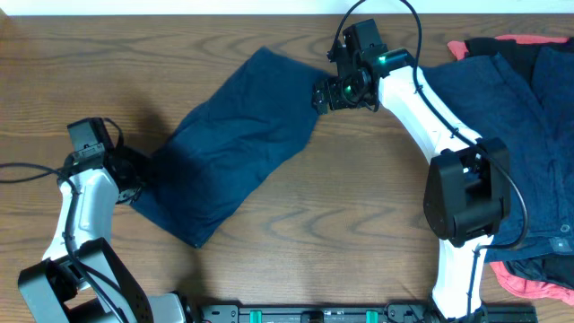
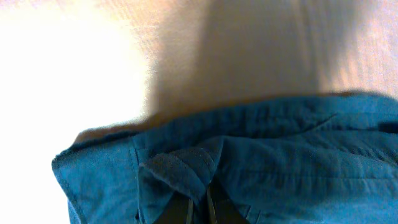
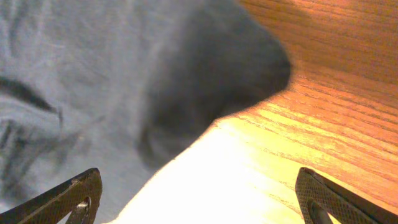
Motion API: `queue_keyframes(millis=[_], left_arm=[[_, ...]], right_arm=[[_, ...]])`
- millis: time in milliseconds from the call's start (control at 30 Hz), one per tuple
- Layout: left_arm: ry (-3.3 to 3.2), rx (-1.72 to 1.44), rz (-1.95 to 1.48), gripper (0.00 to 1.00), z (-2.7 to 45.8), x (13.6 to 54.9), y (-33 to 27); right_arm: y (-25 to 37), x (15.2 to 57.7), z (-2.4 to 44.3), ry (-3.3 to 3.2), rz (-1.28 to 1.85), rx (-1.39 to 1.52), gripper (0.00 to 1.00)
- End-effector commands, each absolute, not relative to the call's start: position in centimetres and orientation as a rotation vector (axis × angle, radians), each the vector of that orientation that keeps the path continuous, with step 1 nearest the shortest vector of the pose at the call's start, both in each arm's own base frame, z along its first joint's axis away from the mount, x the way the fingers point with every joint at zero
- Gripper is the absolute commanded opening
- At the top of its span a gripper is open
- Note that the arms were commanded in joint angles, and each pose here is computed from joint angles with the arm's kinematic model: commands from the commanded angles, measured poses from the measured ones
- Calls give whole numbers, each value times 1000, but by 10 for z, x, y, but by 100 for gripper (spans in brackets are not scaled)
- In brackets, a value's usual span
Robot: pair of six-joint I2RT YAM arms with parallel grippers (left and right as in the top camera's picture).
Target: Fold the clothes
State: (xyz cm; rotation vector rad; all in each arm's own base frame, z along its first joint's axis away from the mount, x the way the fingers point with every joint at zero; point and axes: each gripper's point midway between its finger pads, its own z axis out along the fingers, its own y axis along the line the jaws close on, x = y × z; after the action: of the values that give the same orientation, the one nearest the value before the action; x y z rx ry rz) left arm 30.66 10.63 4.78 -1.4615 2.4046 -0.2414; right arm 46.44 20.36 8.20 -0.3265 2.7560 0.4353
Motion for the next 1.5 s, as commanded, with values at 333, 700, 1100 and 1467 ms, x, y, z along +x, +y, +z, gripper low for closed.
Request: queue_keyframes(millis=[333,700,1100,1467], left_arm=[[2501,-1685,-141,10,33,262,97],[2506,-1688,-138,38,33,261,97],[2505,-1688,-139,38,33,261,97],[2508,-1689,-139,38,33,261,96]], right_arm=[[210,487,96,2640,437,-348,97],[217,497,80,2641,482,-283,97],[262,498,17,2653,820,-314,95],[276,517,8,2568,940,-246,21]])
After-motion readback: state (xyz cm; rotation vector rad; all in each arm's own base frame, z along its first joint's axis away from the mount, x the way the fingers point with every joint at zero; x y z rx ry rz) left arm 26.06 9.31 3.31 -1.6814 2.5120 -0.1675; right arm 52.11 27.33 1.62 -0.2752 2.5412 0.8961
